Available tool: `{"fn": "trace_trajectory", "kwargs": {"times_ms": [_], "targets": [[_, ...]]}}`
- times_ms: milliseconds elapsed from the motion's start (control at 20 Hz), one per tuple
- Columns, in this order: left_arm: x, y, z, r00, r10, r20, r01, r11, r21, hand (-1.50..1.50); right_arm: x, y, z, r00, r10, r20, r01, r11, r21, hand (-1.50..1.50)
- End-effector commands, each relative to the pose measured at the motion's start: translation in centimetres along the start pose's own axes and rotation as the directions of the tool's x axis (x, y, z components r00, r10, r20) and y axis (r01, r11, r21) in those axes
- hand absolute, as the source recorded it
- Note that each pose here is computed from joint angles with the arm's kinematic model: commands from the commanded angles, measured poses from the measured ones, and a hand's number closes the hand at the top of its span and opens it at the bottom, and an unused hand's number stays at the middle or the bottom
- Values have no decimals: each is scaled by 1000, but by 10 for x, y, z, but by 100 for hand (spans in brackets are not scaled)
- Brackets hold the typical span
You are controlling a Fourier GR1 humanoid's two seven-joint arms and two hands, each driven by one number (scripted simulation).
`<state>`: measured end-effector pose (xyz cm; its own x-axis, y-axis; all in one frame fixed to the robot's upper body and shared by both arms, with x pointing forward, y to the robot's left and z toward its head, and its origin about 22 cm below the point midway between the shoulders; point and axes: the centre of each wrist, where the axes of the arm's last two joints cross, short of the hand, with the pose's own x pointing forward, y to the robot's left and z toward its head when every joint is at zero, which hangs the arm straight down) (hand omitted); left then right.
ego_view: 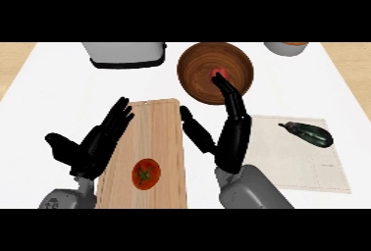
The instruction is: Pick the bell pepper from the placemat and place it in the bowl
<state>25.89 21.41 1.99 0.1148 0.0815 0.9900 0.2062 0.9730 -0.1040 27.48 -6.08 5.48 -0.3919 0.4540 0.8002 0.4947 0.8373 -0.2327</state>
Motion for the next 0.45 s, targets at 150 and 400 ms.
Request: {"fn": "trace_trajectory", "kwargs": {"times_ms": [150, 400], "targets": [[0, 11, 6, 1000, 6, -4, -6, 1000, 24, 0, 23, -35, 134, 995, -75, -69, 76, 997, 12, 150], [-5, -6, 5, 1000, 25, 16, -25, 1000, -5, 0, 56, -61, 241, 988, -53, -148, 75, 986, 147, 150]]}}
